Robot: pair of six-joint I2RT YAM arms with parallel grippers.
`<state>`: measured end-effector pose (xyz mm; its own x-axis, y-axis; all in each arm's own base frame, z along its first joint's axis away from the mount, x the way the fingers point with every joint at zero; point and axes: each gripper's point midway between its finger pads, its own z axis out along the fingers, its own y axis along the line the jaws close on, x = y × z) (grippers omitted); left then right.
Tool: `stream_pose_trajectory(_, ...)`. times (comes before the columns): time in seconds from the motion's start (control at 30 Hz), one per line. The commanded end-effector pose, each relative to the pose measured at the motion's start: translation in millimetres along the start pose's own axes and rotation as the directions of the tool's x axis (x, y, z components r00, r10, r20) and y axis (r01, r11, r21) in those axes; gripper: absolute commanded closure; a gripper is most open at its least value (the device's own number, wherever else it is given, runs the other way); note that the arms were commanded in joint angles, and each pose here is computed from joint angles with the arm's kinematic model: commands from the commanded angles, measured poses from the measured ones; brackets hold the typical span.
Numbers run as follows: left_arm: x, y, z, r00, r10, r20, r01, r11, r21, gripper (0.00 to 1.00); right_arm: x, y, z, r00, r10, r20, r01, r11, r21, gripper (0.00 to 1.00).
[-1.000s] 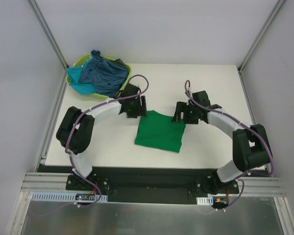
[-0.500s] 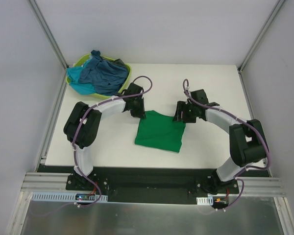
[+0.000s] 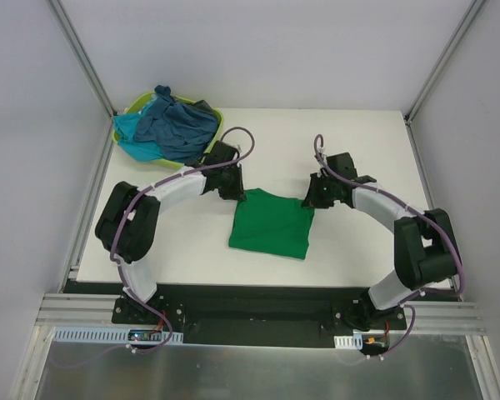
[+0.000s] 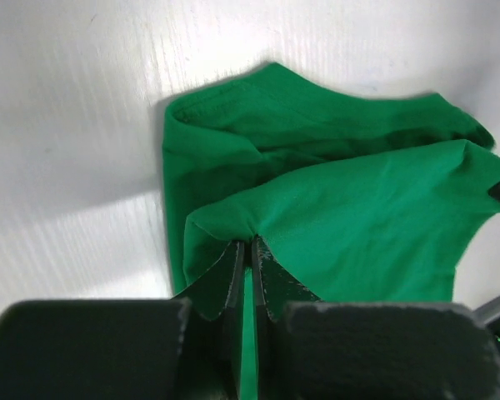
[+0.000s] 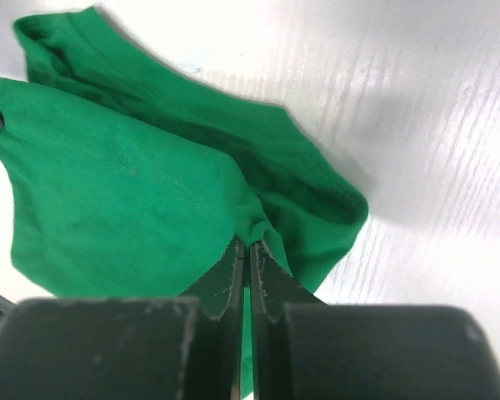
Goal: Fold and stack the t-shirts
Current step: Fold the long partially folded tshirt into a neat square
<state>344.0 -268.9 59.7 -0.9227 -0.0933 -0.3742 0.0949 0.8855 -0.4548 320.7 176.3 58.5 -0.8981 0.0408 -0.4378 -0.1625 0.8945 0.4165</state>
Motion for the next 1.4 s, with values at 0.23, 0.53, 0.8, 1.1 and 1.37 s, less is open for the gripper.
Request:
stream_pose_trajectory(0.23, -19.2, -36.7, -58.7, 0.986, 0.079, 0.145, -0.099, 0.986, 0.137, 1.00, -9.9, 24.4, -56.3, 0.991, -0.010, 0.135, 0.020, 0.997, -0.072, 0.99)
stream_pose_trajectory(0.53, -49.6, -35.7, -33.2, 0.975, 0.134, 0.178, -0.149, 0.986, 0.074, 1.00, -13.9, -9.3, -36.3, 0.990, 0.044, 0.135, -0.044, 0.999, -0.004, 0.99)
stream_pose_trajectory(0.8, -54.8, -3.7, 16.7, 0.985, 0.134, 0.106, -0.127, 0.989, -0.073, 1.00, -20.8, -40.0, 8.4, 0.990, 0.102, 0.101, -0.107, 0.993, 0.045, 0.96)
stream_pose_trajectory(1.1, -79.7, -7.7, 1.6, 0.975, 0.167, 0.145, -0.148, 0.980, -0.134, 0.42, -52.8, -32.7, -12.1, 0.984, 0.068, 0.167, -0.079, 0.995, 0.061, 0.54)
stream_pose_trajectory(1.37, -64.2, -14.8, -71.0, 0.965, 0.122, 0.234, -0.101, 0.990, -0.099, 0.01, -42.6, -7.3, -78.4, 0.960, 0.069, 0.270, -0.074, 0.997, 0.008, 0.04)
